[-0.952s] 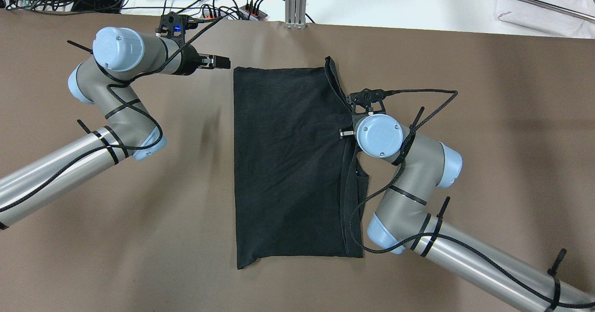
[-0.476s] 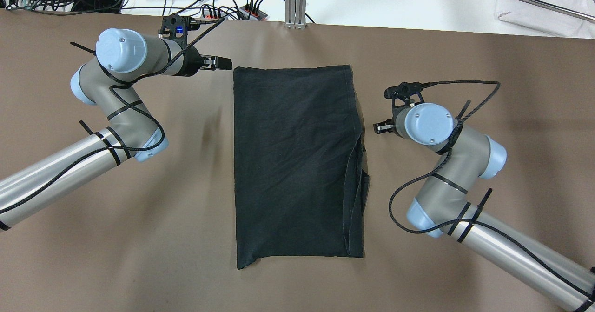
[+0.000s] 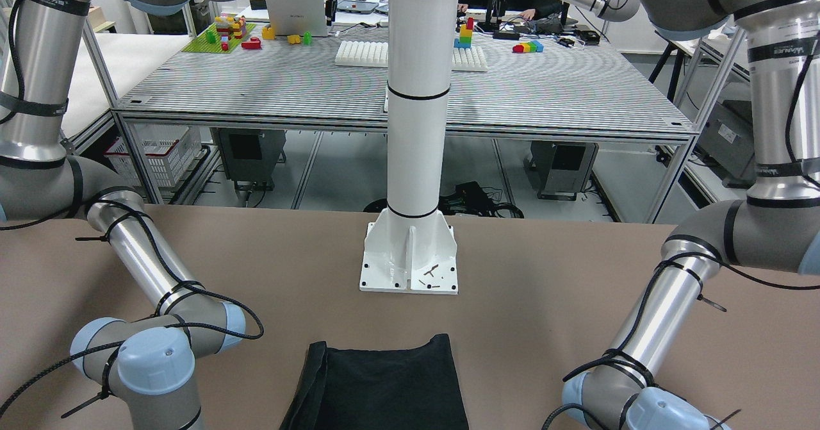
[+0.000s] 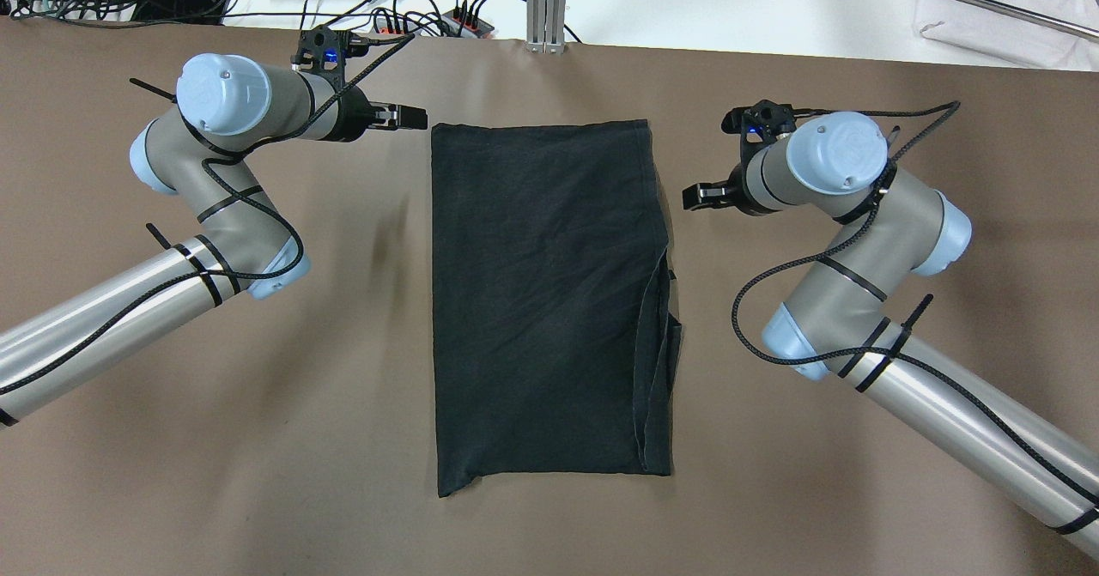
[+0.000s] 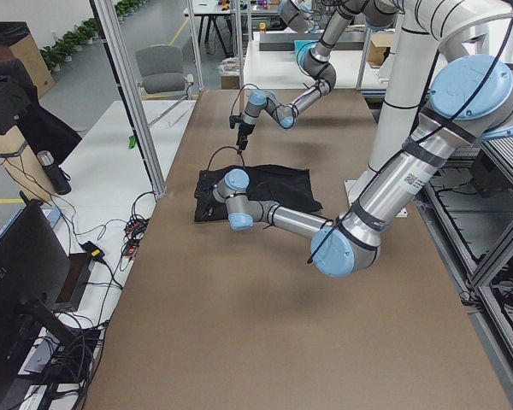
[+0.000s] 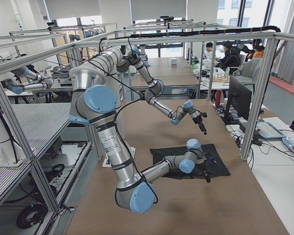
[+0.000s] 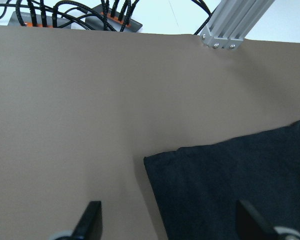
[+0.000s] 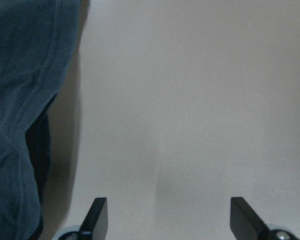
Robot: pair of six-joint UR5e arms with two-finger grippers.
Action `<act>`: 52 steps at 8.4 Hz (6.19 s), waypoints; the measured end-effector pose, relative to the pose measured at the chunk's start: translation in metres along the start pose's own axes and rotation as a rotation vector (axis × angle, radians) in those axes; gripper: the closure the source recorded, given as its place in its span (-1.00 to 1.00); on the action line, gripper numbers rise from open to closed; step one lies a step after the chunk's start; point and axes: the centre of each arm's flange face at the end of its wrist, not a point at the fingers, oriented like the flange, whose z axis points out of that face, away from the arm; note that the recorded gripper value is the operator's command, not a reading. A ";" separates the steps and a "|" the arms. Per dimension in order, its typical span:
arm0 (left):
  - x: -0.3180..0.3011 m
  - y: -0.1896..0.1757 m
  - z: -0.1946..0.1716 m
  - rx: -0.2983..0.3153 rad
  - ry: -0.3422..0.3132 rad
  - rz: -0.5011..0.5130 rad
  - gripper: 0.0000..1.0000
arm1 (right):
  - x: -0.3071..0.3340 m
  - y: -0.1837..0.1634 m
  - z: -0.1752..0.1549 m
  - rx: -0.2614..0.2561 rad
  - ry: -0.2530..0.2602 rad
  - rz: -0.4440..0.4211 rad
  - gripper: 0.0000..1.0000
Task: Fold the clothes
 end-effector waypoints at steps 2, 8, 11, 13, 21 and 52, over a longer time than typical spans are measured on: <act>-0.002 0.000 0.000 0.001 0.000 0.000 -0.89 | -0.044 -0.023 -0.024 0.034 -0.084 0.124 -0.87; -0.008 -0.001 -0.001 0.000 -0.009 0.007 -0.88 | -0.092 0.003 0.024 0.077 -0.323 0.170 -0.87; -0.010 -0.006 -0.002 0.006 -0.013 0.008 -0.89 | -0.097 0.004 0.041 0.068 -0.317 0.168 -0.87; -0.010 -0.009 -0.004 0.010 -0.013 0.008 -0.89 | -0.090 0.007 0.054 0.057 -0.298 0.172 -0.87; -0.003 -0.009 -0.003 0.010 -0.005 0.014 -0.89 | -0.093 0.004 0.044 0.030 -0.274 0.294 -0.87; -0.027 -0.001 -0.002 0.028 -0.041 0.008 -0.89 | -0.101 0.276 -0.033 -0.251 -0.289 0.487 -0.88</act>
